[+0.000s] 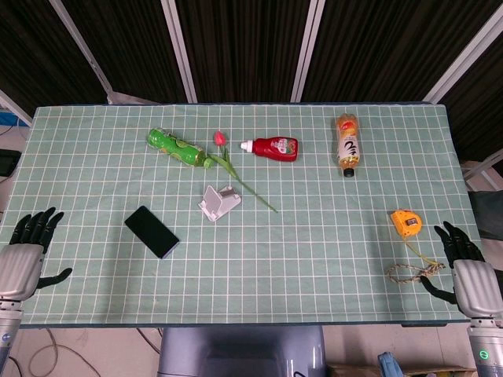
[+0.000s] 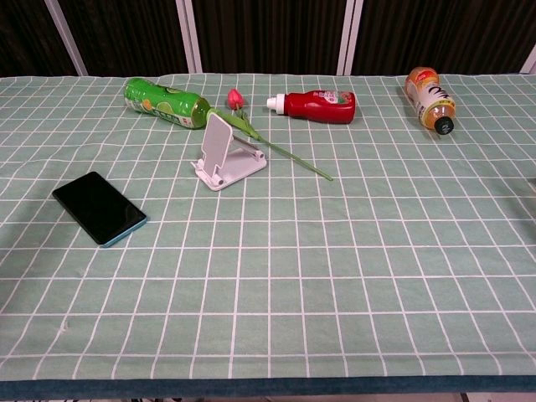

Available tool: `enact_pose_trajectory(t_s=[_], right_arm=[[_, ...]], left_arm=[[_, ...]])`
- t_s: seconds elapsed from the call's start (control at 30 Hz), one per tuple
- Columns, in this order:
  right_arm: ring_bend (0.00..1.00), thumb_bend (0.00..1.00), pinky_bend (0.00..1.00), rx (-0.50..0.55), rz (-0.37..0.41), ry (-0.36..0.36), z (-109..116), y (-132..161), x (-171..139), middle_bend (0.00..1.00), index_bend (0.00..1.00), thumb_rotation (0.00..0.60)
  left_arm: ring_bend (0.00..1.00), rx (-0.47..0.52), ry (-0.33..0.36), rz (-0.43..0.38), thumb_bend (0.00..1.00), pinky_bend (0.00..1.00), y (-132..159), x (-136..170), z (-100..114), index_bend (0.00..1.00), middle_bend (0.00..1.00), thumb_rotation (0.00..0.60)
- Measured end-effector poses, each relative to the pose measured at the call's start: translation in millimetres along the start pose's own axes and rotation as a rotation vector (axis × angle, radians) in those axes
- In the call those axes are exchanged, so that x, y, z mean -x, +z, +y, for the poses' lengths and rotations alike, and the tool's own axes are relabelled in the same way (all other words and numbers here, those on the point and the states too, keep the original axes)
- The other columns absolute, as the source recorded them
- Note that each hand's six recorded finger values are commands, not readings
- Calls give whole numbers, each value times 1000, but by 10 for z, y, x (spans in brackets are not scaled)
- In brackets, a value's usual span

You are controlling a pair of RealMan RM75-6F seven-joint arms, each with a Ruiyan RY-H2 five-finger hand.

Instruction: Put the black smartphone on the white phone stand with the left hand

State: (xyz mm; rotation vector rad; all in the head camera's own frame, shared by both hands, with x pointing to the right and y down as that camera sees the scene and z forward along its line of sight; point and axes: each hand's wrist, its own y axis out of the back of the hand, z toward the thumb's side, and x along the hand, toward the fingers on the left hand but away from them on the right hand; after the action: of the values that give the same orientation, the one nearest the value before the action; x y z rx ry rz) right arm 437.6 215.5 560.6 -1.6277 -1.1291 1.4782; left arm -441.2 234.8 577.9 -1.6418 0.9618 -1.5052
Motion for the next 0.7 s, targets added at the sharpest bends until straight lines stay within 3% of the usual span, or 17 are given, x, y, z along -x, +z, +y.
enact_pose_trajectory(t_s=[0.43,0.7], right_arm=[[0,322,187,0,0,-3,3,6,-13,39,80,600],[0,322,187,-11,1,0,-3,19,11,39,80,600]], left_arm=[[0,-16,-14,-22,0,0,20,-3,-21,0,0,600],[0,-90,-59,-84,0,0,108,-136,-63,0,0,600]])
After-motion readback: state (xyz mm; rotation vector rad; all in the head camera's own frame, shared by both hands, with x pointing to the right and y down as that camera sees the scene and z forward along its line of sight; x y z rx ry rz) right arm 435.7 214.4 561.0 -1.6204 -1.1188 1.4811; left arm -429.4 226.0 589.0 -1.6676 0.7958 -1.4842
